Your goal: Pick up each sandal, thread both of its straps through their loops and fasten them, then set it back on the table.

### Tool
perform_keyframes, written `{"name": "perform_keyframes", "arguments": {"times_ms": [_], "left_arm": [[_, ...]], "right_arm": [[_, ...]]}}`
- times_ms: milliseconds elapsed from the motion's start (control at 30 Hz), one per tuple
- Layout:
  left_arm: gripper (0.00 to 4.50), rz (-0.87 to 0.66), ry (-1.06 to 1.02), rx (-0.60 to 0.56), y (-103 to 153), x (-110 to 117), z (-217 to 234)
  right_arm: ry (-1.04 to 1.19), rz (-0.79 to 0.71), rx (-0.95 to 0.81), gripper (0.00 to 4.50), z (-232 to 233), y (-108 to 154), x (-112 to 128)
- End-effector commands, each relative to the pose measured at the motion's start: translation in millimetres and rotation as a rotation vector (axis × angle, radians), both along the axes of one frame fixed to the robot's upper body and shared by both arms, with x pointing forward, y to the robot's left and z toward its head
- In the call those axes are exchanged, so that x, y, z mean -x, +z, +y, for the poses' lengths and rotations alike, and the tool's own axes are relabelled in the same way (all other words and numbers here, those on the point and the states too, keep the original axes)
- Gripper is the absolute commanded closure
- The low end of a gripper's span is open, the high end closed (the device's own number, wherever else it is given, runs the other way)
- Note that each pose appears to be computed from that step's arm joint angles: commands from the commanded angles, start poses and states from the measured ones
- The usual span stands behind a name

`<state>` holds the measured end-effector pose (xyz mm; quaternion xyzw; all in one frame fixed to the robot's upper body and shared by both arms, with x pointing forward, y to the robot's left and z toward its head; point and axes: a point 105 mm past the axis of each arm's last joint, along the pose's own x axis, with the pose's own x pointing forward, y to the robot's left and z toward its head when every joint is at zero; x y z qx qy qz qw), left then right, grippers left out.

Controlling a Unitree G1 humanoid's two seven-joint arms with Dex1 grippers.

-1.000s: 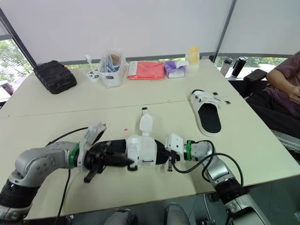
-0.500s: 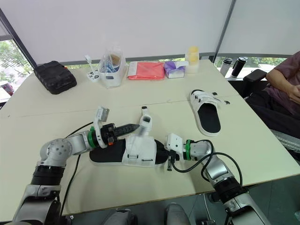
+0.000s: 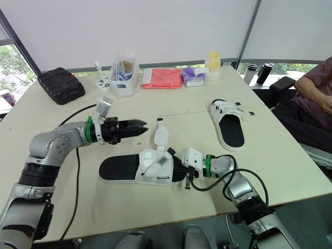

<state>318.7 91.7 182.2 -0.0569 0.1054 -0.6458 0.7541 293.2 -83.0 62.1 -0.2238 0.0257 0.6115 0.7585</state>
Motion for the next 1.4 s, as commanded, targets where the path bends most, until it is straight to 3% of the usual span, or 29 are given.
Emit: {"name": "perform_keyframes", "arguments": {"times_ms": [33,300,867,967,1067,1400], "left_arm": [[2.24,-0.115,-0.111,-0.089,1,-6,-18],[2.24,-0.052,-0.128,-0.159,-30,-39,-45],[2.24,-0.016,-0.353,-0.280,-53,-28,-56],[3.04,-0.026,-0.349,-0.276,-52,-29,-57],[4.49,-0.035,-0.356,-0.271,-51,-29,-57],[4.49,-0.049,-0.319,-0.177,-28,-32,-51]], "right_arm": [[-0.090,0.170,0.181,4.50,-22,-59,6],[-0.090,0.167,0.168,4.50,-16,-59,5],[-0.110,0.155,0.152,4.50,-13,-58,3],[-0.111,0.155,0.152,4.50,-13,-58,4],[-0.114,0.152,0.151,4.50,-13,-58,3],[-0.108,0.149,0.155,4.50,-13,-58,1]]}}
